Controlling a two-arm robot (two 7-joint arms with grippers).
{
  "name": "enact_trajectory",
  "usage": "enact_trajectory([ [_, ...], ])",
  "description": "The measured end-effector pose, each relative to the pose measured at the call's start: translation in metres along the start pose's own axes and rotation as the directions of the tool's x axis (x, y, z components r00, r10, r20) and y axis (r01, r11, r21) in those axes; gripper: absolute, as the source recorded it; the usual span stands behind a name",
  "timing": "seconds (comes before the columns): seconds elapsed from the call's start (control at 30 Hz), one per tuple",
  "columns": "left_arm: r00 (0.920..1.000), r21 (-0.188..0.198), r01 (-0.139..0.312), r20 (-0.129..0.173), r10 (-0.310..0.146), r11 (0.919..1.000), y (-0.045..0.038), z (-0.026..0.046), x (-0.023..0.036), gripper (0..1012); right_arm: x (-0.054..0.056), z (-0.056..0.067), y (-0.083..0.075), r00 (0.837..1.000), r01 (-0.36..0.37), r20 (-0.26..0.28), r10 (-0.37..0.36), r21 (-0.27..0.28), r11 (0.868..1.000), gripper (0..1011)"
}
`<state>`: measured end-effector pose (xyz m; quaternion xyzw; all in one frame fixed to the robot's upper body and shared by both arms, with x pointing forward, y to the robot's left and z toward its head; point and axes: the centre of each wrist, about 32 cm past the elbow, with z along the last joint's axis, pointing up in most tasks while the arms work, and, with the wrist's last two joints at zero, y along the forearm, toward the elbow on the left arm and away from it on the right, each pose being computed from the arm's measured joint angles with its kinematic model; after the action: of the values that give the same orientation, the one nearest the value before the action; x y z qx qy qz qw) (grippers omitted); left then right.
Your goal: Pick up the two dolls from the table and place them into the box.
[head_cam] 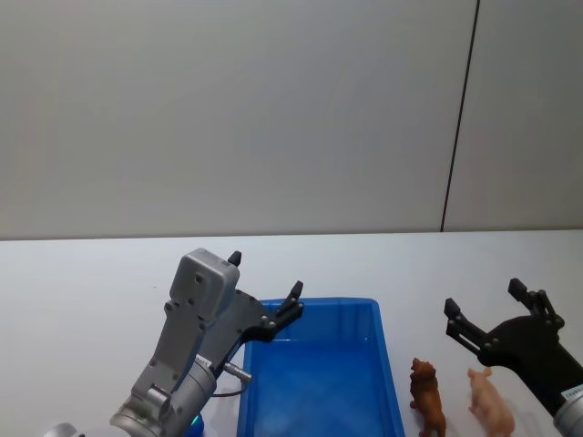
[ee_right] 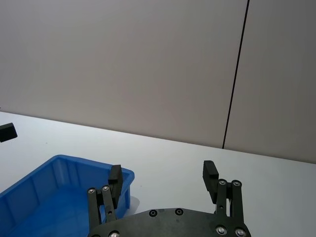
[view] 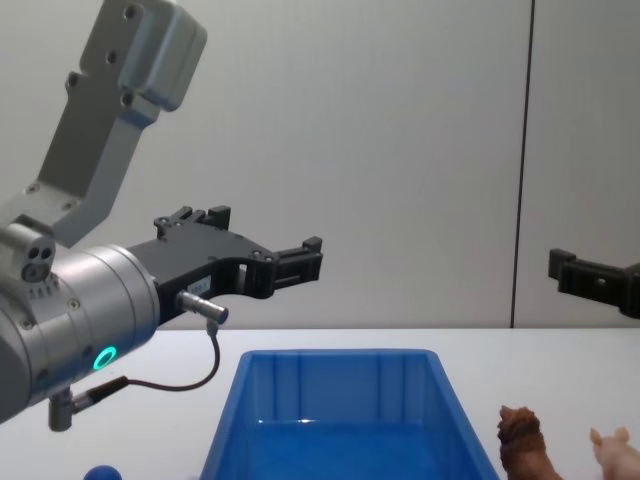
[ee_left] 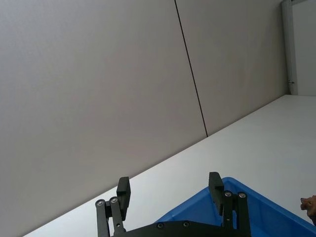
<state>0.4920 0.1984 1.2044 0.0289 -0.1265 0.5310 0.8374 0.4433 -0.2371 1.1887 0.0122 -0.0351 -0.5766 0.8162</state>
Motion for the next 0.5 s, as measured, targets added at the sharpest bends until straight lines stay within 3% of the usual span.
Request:
enact_trajectory([
  [0.5, 1.0, 0.0, 0.0, 0.0, 0.0, 1.0, 0.0, 0.0, 0.0, 1001, 0.0, 0.0, 0.0, 1.0, 0.0, 0.0, 0.0, 0.0, 1.0, 1001],
])
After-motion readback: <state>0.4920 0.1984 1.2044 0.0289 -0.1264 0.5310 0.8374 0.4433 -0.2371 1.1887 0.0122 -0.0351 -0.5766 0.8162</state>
